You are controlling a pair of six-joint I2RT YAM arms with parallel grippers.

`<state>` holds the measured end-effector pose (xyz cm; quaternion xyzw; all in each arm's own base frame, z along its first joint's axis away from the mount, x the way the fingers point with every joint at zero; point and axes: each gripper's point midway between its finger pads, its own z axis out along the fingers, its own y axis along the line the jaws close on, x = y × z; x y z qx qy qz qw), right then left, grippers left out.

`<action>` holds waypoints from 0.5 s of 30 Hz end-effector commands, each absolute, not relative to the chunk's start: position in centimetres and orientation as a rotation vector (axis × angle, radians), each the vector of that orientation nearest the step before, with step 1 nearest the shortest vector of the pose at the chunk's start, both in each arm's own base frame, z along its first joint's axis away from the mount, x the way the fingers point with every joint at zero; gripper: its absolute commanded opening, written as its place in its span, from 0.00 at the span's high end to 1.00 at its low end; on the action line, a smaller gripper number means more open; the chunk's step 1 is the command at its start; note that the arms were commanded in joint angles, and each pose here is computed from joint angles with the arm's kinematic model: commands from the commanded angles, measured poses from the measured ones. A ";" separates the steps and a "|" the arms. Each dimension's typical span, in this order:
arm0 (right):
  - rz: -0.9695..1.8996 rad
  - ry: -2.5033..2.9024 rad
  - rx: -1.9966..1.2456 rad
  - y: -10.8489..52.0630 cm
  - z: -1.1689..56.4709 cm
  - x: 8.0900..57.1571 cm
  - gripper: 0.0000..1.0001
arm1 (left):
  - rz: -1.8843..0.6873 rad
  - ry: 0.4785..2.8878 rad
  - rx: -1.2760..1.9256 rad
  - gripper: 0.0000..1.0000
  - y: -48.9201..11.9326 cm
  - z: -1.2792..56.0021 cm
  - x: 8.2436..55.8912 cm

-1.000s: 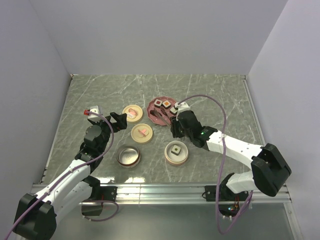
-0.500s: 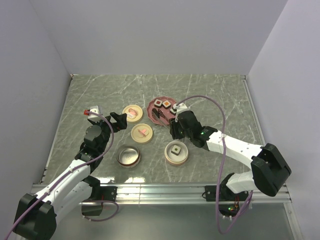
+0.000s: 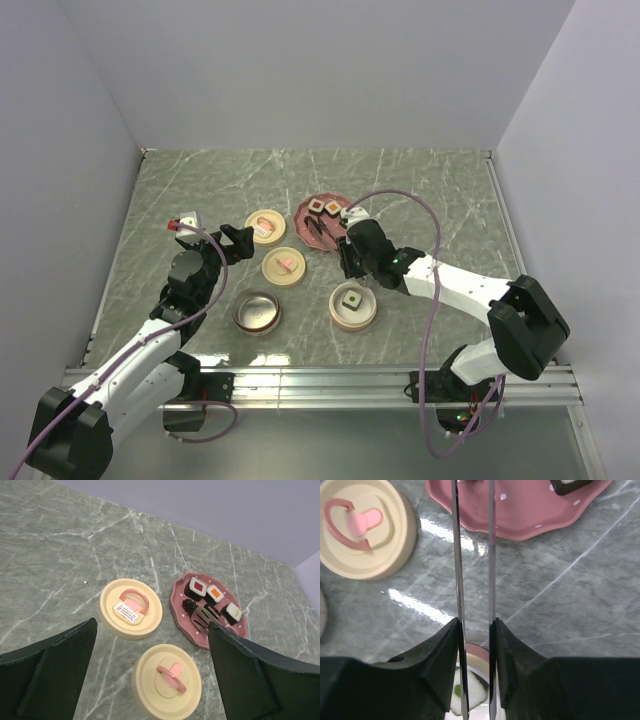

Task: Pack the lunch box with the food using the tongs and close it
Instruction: Pick up the food using the clamp

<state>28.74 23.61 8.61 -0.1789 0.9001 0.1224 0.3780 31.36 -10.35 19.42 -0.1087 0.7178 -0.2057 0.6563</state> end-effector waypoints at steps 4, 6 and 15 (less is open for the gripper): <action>0.312 2.222 -0.412 23.9 11.4 30.1 0.84 | -0.481 1.564 -0.251 0.01 -10.2 21.4 31.5; 0.314 2.210 -0.398 23.8 11.8 30.1 0.91 | -0.482 1.564 -0.250 0.01 -10.3 21.4 31.5; 0.399 2.073 -0.290 22.1 16.6 27.9 0.94 | -0.488 1.557 -0.250 0.00 -10.2 21.6 31.4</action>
